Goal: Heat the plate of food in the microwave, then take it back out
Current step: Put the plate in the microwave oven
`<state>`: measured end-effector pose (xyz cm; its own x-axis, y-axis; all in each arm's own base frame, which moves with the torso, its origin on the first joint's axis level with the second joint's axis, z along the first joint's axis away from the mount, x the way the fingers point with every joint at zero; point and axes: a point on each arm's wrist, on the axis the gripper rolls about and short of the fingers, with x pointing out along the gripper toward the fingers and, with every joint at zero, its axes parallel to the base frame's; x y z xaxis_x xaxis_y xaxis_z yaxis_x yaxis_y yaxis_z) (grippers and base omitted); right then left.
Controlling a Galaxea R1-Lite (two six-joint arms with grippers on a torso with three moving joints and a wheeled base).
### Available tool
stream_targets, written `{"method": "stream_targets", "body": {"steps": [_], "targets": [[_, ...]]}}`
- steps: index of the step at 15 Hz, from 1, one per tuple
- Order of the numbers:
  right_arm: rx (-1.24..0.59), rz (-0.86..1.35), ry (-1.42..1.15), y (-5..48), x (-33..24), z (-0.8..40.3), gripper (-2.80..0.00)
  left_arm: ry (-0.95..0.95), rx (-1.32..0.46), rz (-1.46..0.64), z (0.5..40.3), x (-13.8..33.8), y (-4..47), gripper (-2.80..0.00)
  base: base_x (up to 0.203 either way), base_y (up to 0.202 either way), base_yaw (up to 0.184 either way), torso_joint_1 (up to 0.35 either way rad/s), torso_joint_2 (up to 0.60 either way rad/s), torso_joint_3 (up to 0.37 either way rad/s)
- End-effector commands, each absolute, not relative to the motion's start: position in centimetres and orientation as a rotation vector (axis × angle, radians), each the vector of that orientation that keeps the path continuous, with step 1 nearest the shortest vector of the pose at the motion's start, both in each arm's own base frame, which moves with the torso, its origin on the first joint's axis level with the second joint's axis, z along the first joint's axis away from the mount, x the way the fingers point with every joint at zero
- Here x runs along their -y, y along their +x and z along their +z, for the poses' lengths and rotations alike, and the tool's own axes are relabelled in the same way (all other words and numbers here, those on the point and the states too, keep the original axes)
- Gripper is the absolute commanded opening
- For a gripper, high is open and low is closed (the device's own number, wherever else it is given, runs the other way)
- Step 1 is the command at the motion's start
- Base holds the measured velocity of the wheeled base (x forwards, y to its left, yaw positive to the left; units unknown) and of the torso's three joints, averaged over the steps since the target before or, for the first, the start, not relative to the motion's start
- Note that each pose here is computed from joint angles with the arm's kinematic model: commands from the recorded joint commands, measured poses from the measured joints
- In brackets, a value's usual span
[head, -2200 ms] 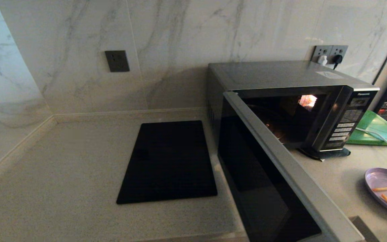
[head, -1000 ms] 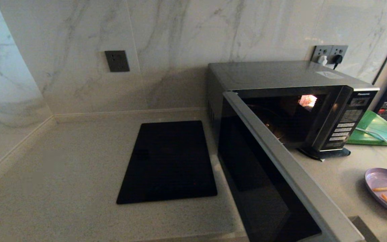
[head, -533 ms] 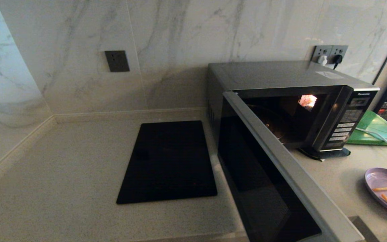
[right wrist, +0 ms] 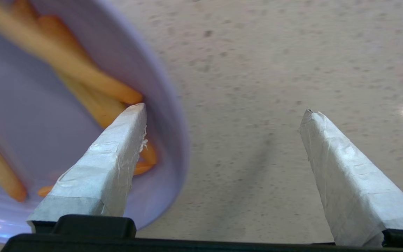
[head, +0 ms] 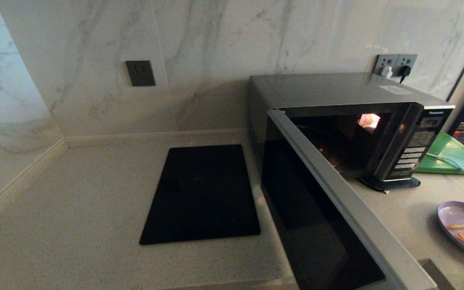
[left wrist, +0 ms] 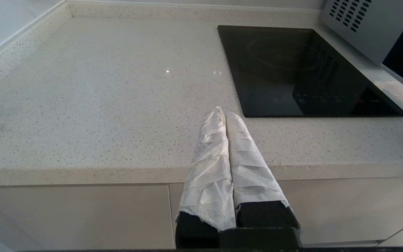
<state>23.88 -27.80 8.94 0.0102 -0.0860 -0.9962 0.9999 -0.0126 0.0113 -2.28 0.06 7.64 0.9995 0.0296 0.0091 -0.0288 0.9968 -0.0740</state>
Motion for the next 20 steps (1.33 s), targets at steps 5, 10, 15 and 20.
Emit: {"method": "stream_targets", "body": {"steps": [5,10,15,20], "targets": [[-1.145,-1.232,1.156,25.5,27.5,8.2,0.00,-0.075,0.009,0.030,7.6,-0.1,-2.3,-2.80,0.000,0.000,0.000,0.000,0.00,0.000],[-1.139,-1.234,1.158,25.9,27.4,8.1,0.00,-0.075,0.009,0.030,7.6,-0.1,-2.3,-2.80,0.000,0.000,0.000,0.000,0.00,0.000],[-1.128,-1.231,1.160,25.9,27.5,8.3,0.00,-0.075,0.009,0.030,7.6,-0.1,-2.3,-2.80,0.000,0.000,0.000,0.000,0.00,0.000],[-1.123,-1.227,1.159,25.9,27.5,8.4,0.00,-0.075,0.009,0.030,7.6,-0.1,-2.3,-2.80,0.000,0.000,0.000,0.000,0.00,0.000]]}}
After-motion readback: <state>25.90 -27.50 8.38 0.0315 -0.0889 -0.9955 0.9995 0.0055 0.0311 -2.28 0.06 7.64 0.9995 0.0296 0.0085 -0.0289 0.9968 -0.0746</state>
